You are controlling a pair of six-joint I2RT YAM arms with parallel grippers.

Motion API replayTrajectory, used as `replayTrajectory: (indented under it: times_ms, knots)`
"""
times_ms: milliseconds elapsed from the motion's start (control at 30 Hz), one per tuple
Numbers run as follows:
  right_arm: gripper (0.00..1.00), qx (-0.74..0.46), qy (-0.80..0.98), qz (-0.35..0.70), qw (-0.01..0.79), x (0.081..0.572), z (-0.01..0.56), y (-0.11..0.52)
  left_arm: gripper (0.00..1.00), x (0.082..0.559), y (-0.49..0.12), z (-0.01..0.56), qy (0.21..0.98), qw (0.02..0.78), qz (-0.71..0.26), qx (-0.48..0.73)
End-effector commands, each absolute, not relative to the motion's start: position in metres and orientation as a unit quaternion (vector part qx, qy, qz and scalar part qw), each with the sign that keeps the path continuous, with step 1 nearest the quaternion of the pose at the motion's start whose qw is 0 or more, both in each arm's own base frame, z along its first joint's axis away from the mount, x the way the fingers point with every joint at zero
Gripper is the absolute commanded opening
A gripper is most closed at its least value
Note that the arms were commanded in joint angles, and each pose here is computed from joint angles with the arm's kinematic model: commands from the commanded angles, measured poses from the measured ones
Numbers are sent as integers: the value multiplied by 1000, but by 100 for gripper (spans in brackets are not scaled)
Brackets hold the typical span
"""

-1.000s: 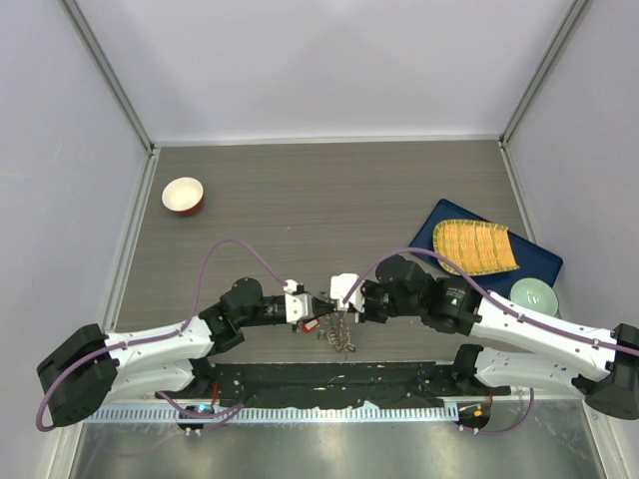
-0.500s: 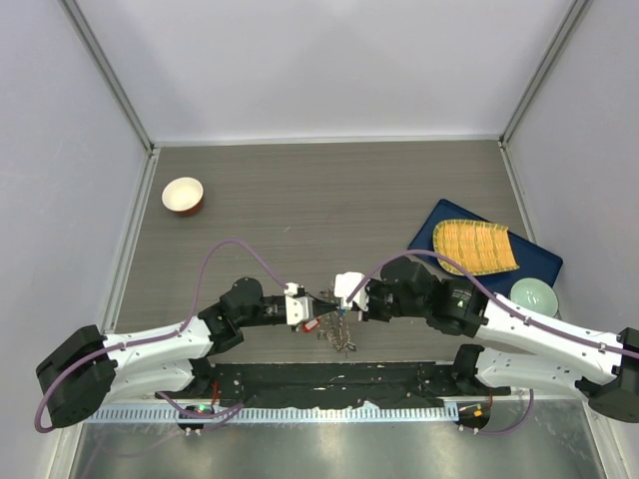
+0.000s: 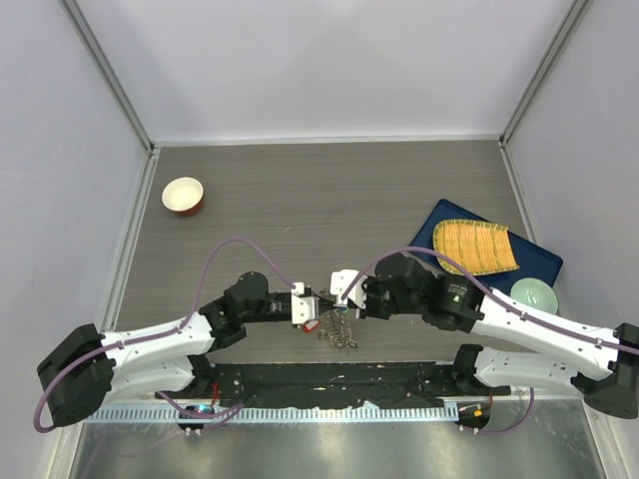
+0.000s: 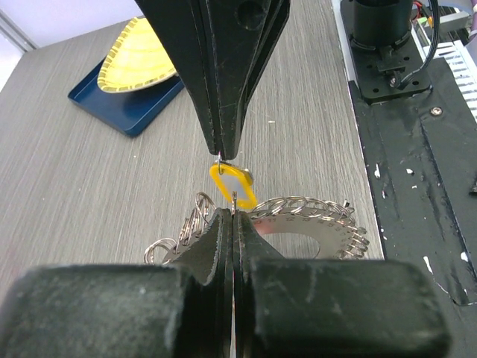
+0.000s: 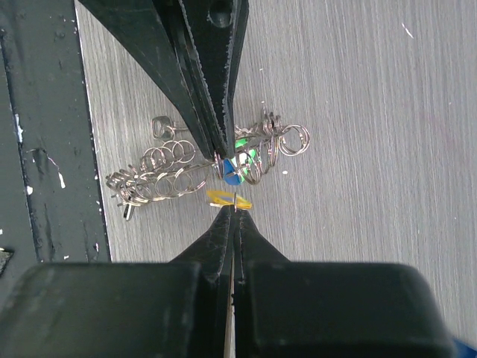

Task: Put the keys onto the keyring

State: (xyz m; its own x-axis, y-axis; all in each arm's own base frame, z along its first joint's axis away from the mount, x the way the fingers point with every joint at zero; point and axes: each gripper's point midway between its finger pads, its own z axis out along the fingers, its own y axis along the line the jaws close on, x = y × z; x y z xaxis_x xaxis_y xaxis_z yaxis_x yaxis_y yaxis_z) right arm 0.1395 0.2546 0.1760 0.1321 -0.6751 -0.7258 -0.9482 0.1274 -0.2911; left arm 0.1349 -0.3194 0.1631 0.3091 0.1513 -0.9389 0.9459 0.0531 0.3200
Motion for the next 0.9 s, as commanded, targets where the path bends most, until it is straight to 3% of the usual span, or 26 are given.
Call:
replayTrajectory:
  times_ms: [0, 867]
  knots:
    - [1, -643, 618, 183, 413, 139, 195, 264, 0, 138, -328, 192, 428, 587, -357, 587]
    - [1, -651, 611, 198, 404, 135, 189, 270, 0, 135, -331, 191, 432, 582, -366, 584]
